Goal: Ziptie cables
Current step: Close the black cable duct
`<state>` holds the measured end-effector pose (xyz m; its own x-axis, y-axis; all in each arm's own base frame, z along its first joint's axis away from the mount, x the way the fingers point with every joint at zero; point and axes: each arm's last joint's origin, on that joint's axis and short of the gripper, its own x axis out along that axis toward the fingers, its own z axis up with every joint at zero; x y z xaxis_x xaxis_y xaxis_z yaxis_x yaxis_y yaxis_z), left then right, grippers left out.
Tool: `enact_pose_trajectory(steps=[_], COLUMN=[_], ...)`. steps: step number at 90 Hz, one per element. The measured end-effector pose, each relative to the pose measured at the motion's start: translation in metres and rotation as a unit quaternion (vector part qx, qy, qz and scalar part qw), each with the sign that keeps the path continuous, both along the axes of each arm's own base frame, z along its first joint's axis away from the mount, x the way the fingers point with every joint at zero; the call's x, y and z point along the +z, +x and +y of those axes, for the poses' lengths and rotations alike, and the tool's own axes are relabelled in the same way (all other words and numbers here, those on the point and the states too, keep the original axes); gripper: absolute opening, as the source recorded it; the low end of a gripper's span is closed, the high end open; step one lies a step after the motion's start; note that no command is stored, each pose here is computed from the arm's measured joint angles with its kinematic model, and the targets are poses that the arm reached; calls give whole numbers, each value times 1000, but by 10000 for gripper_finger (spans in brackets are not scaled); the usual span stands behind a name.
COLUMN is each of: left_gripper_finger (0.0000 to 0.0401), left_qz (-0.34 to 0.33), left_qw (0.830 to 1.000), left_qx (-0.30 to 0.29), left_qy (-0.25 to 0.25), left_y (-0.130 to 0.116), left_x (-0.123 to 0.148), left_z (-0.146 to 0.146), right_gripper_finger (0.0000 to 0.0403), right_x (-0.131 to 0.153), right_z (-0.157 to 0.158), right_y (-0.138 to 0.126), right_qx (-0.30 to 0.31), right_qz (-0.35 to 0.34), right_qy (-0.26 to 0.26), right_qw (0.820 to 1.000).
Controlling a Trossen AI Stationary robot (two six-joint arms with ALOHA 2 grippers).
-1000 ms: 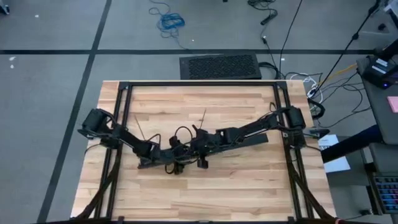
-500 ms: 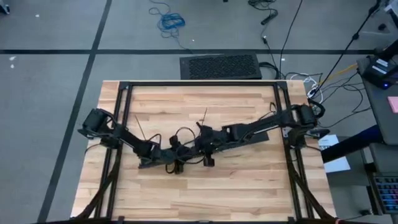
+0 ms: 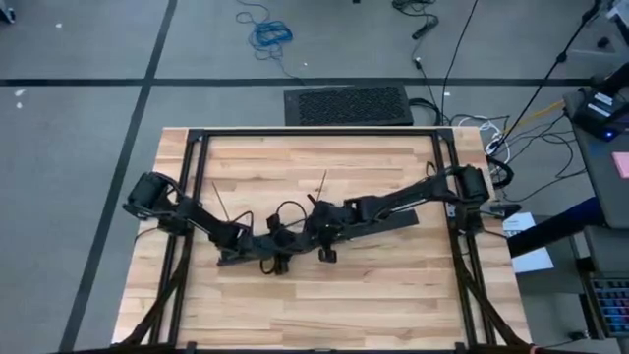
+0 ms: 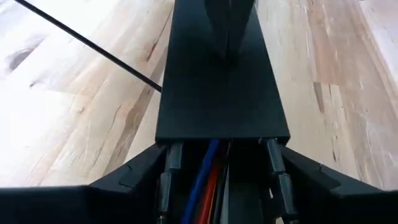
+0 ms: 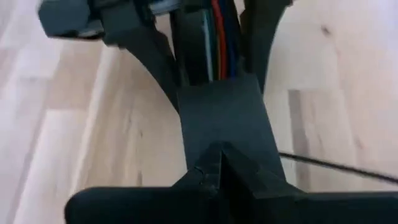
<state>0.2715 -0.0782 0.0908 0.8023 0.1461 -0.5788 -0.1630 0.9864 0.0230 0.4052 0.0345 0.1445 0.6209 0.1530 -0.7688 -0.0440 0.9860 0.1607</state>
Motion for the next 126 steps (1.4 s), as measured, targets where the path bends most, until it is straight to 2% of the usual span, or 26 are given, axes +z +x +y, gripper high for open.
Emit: enact_pose_trajectory(steps=[18,42,54,75,101,126], left_gripper_finger=[246,318,336,338,337,295], left_qz=[-1,12,22,50,21,-26], left_qw=[1000,1000,999,998,998,998], left_qx=[6,14,27,38,52,54], left_qy=[5,14,1,-10,22,2], left_y=[1,-5,-9,-15,-24,-25], left_x=[0,14,18,13,11,-3], left_z=[2,6,7,2,-7,-8], right_gripper_finger=[0,0,0,0,0,0], right_x=[-4,-4,-4,-4,-5,-4], right_z=[-2,-3,-3,-3,-3,-2], right_y=[1,1,1,1,1,2], right_qx=[-1,-5,-5,-5,-4,-14], right_qz=[2,3,2,2,2,-6], right_qy=[4,0,-1,0,1,12], right_qw=[1000,1000,1000,1000,1000,1000])
